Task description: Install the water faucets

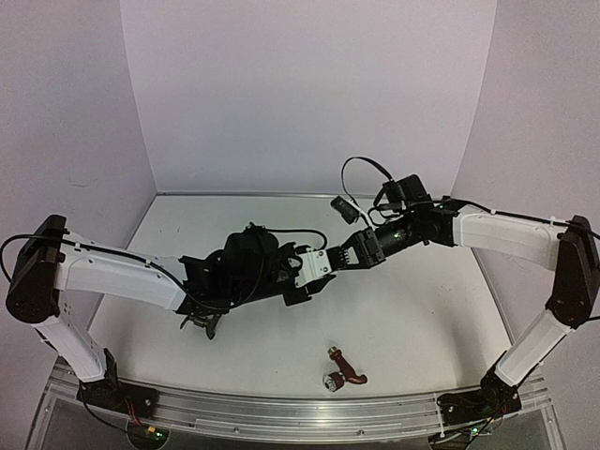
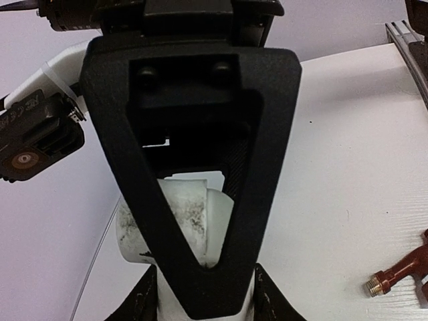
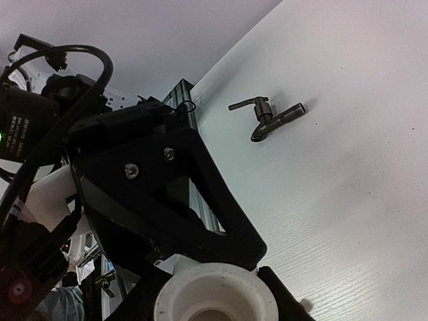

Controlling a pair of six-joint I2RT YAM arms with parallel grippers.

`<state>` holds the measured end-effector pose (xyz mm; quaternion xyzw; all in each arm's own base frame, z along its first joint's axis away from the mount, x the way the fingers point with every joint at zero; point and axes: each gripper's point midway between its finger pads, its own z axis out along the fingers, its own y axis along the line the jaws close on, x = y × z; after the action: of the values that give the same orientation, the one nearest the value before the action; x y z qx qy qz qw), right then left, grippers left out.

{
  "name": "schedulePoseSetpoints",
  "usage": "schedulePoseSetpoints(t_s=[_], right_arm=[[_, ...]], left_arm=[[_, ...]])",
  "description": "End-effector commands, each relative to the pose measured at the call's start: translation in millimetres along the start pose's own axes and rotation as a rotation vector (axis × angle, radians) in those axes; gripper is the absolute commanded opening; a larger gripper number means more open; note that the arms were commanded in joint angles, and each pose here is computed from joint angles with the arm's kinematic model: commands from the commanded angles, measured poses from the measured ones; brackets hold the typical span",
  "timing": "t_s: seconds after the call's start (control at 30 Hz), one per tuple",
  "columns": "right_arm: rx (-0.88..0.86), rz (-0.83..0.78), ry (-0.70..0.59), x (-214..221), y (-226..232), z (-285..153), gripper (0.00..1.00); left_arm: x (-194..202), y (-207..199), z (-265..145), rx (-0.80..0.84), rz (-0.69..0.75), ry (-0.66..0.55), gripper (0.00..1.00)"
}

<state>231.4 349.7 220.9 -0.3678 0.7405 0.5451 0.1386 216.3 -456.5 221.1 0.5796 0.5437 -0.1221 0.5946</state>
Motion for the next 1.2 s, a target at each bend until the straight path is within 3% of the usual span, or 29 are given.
schedulePoseSetpoints(t_s=[0.0,0.17,0.27,0.37,0.57,0.77,0.87,0.97,1.17], right_arm=[[-0.050,-0.015,0.011,-1,10,6,0.41],[-0.050,-0.003,0.013,-3,8,7,0.27],[-0.037,-0.010,0.006,-8,8,7,0.18],[-0.008,-0.016,-0.002,-12,7,4,0.11],[0.116,-0.050,-0.014,-16,-5,-14,0.05],[0.445,-0.120,0.051,-5,-56,-43,0.03],[0.638,-0.165,0.114,9,-87,-61,0.03],[0.838,-0.196,0.207,29,-122,-82,0.03],[1.052,-0.225,0.390,70,-166,-107,0.03]], left_arm=[[-25,22,2,-0.080,0.001,-0.060,0.28],[-24,21,2,-0.082,0.013,-0.050,0.31],[-22,23,0,-0.095,0.005,-0.042,0.39],[-16,28,-3,-0.128,-0.023,-0.017,0.62],[3,33,-24,-0.174,-0.138,0.038,0.98],[34,35,-51,-0.198,-0.378,0.186,1.00],[53,42,-69,-0.280,-0.568,0.256,1.00],[82,35,-87,-0.322,-0.687,0.398,1.00],[100,-19,-91,-0.112,-0.864,0.534,1.00]])
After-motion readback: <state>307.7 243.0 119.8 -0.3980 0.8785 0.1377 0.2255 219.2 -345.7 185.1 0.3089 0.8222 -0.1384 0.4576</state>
